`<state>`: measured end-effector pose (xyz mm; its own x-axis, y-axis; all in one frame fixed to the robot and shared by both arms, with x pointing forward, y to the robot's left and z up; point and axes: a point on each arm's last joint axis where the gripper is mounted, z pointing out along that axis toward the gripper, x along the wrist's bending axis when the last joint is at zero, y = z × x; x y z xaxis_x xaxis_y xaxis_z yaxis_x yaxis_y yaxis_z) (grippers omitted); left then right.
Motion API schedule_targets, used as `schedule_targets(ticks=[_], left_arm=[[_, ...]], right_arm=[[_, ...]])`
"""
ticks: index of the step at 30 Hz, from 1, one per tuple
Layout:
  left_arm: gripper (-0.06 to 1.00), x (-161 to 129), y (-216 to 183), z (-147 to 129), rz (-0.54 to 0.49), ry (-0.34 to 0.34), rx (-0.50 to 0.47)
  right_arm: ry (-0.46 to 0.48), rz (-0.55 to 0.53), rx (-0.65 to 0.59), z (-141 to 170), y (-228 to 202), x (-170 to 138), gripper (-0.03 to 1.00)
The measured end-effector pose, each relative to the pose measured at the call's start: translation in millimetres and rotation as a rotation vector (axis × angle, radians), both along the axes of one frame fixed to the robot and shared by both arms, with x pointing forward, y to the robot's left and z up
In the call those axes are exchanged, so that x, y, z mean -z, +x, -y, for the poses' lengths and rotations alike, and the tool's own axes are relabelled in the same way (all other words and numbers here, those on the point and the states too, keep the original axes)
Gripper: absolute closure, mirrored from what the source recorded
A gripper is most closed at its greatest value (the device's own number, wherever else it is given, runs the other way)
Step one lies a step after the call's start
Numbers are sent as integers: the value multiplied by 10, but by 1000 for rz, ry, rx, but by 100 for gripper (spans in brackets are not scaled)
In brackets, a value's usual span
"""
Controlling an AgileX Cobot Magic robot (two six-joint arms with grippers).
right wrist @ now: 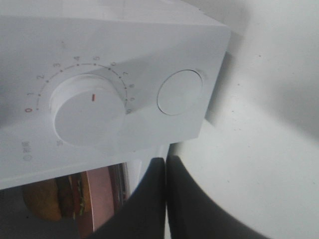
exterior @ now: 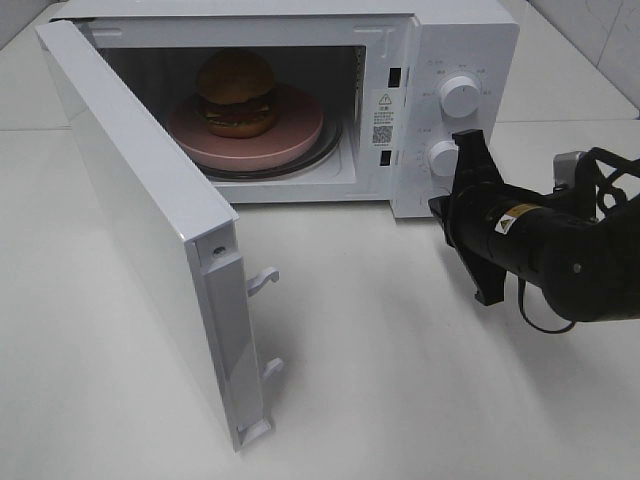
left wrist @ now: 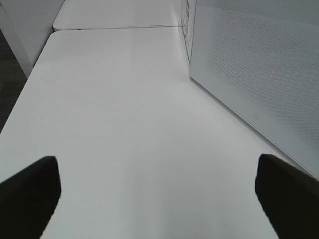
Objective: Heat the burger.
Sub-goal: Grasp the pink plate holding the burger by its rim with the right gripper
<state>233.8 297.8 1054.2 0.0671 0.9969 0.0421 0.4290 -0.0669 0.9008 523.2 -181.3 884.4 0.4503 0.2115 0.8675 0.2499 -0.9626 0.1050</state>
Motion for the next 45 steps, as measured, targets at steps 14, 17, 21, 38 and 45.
schedule_targets(ticks=[14,17,21,38,45], left_arm=[[-5,0,0,0,0,0,0],[-5,0,0,0,0,0,0],[-5,0,0,0,0,0,0],[-5,0,0,0,0,0,0],[-5,0,0,0,0,0,0]], right_arm=[[-58,-67,-93,81,-299,-282,97],[-101,-73,-140,84,-346,-372,97],[-193,-110,-244,88,-449,-484,97],[-494,-180,-598,119,-733,-644,97],[-602,-197,-744,130,-825,-657,97]])
